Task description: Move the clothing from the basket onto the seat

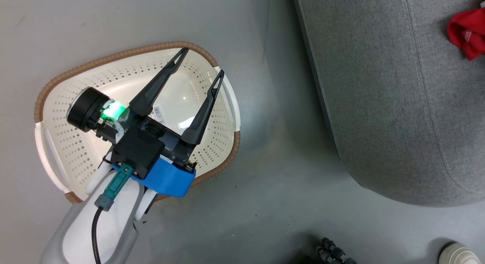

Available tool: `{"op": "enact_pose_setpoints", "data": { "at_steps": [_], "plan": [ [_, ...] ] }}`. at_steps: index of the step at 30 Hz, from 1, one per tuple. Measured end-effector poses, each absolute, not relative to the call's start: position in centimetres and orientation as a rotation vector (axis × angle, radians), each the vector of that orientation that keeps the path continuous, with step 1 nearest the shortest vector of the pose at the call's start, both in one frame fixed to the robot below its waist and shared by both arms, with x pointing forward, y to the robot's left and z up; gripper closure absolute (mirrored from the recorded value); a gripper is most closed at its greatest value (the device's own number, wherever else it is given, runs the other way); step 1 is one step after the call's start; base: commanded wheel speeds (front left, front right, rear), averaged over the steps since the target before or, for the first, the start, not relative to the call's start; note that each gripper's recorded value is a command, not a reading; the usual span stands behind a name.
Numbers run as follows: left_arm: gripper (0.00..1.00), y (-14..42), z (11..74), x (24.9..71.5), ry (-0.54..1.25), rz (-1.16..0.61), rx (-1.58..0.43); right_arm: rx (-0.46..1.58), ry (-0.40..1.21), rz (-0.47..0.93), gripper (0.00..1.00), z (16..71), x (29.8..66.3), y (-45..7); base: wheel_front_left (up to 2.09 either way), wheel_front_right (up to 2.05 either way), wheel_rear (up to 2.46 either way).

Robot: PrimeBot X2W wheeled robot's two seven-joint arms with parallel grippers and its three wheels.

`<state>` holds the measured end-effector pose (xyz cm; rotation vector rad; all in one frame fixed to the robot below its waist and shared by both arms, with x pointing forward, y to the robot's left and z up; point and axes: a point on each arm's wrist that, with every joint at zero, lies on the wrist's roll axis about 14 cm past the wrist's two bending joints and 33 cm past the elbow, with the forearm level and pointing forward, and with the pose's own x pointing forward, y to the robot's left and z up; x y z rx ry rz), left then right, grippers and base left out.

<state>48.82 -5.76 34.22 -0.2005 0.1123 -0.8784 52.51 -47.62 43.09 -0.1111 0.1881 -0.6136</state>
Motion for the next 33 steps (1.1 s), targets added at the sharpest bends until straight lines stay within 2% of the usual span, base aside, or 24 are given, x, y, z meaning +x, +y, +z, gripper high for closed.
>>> {"op": "enact_pose_setpoints", "data": {
  "at_steps": [8,16,30,33],
  "plan": [
    [0.00,-5.5,34.7,48.9,0.114,-0.865,-0.198,-0.097,0.178,-0.607,0.00,43.4,52.8,-47.3,0.00,0.00,0.00],
    [0.00,-5.3,38.0,49.1,0.068,-0.830,-0.217,-0.124,0.174,-0.556,0.00,44.7,52.3,-46.0,0.00,0.00,0.00],
    [0.00,-1.9,43.5,46.0,0.067,-0.677,-0.234,-0.104,0.162,-0.430,0.00,46.2,47.1,-40.7,0.00,0.00,0.00],
    [0.00,-0.1,44.4,44.6,0.078,-0.611,-0.236,-0.072,0.148,-0.359,0.00,46.5,45.6,-37.1,0.00,0.00,0.00]
  ]
}}
